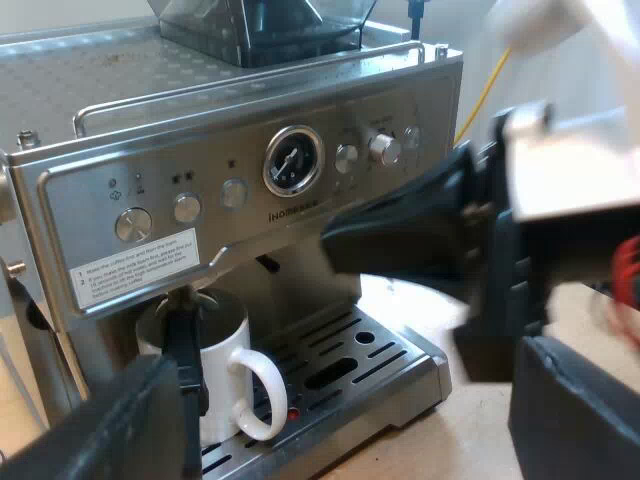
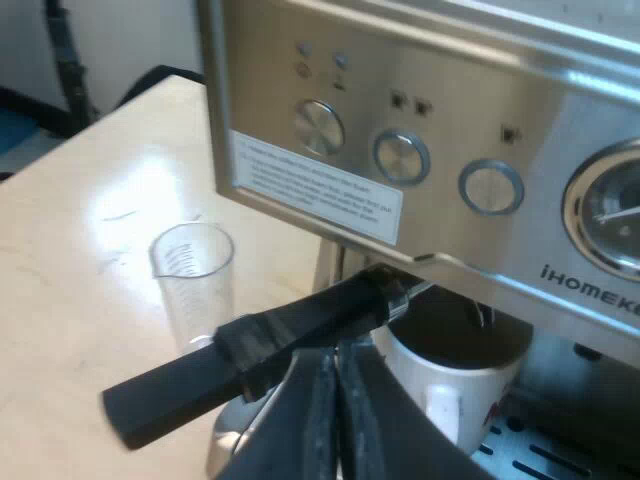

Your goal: Place mug into machine

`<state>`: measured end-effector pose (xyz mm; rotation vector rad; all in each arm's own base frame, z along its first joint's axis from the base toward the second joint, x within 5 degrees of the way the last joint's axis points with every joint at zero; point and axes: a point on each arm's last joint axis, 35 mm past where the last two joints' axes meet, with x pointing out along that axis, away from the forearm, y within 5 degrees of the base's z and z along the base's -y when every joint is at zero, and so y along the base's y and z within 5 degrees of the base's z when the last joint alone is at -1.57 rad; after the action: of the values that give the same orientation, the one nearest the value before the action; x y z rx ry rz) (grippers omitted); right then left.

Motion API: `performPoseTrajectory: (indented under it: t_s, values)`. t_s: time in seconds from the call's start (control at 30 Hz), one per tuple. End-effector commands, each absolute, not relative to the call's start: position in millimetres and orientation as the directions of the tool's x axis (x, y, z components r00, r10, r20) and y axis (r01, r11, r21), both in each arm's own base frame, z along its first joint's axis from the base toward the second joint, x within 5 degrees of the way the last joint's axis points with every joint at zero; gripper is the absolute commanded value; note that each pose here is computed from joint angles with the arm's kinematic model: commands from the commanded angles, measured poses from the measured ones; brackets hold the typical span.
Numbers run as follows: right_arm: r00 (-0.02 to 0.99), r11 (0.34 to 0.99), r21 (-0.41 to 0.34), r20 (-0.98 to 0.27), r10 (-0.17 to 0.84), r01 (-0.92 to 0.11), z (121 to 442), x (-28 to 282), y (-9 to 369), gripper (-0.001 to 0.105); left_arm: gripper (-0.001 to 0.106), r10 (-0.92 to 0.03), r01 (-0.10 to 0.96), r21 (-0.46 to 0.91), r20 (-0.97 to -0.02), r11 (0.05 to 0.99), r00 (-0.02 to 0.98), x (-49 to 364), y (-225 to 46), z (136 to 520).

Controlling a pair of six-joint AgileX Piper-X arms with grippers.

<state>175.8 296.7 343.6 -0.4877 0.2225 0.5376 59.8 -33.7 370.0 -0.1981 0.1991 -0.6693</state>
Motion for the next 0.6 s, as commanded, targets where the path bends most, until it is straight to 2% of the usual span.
performPoseTrajectory:
  t_s: [0.03, 0.2, 0.27, 0.33, 0.37, 0.43, 0.5, 0.57, 0.6]
  values:
    - [0.843, 0.757, -0.376, -0.299, 0.447, -0.534, 364, 167, 285, 0.000, 0.068, -0.636, 0.598, -0.249, -0.114, 0.762, 0.763, 58, -34, 373]
    - [0.850, 0.771, -0.362, -0.273, 0.450, -0.524, 381, 162, 270, 0.000, 0.069, -0.636, 0.598, -0.249, -0.114, 0.762, 0.763, 58, -34, 373]
    - [0.845, 0.769, -0.353, -0.270, 0.462, -0.533, 385, 161, 265, 0.007, 0.075, -0.635, 0.596, -0.249, -0.114, 0.763, 0.765, 59, -34, 373]
    - [0.852, 0.778, -0.351, -0.280, 0.443, -0.520, 387, 165, 257, 0.025, 0.080, -0.635, 0.596, -0.249, -0.114, 0.763, 0.765, 59, -34, 373]
    - [0.854, 0.783, -0.348, -0.282, 0.438, -0.516, 388, 166, 256, 0.031, 0.080, -0.635, 0.596, -0.249, -0.114, 0.763, 0.765, 59, -34, 373]
    - [0.862, 0.795, -0.346, -0.301, 0.409, -0.498, 387, 171, 248, 0.051, 0.080, -0.635, 0.597, -0.248, -0.111, 0.763, 0.765, 59, -34, 373]
    - [0.856, 0.794, -0.339, -0.319, 0.407, -0.505, 386, 176, 242, 0.058, 0.080, -0.645, 0.609, -0.246, -0.100, 0.754, 0.758, 58, -34, 375]
    - [0.834, 0.804, -0.274, -0.345, 0.431, -0.528, 385, 183, 237, 0.061, 0.080, -0.661, 0.630, -0.234, -0.083, 0.740, 0.746, 57, -34, 377]
    - [0.818, 0.817, -0.210, -0.364, 0.445, -0.538, 383, 190, 232, 0.062, 0.080, -0.670, 0.643, -0.228, -0.070, 0.732, 0.739, 57, -35, 379]
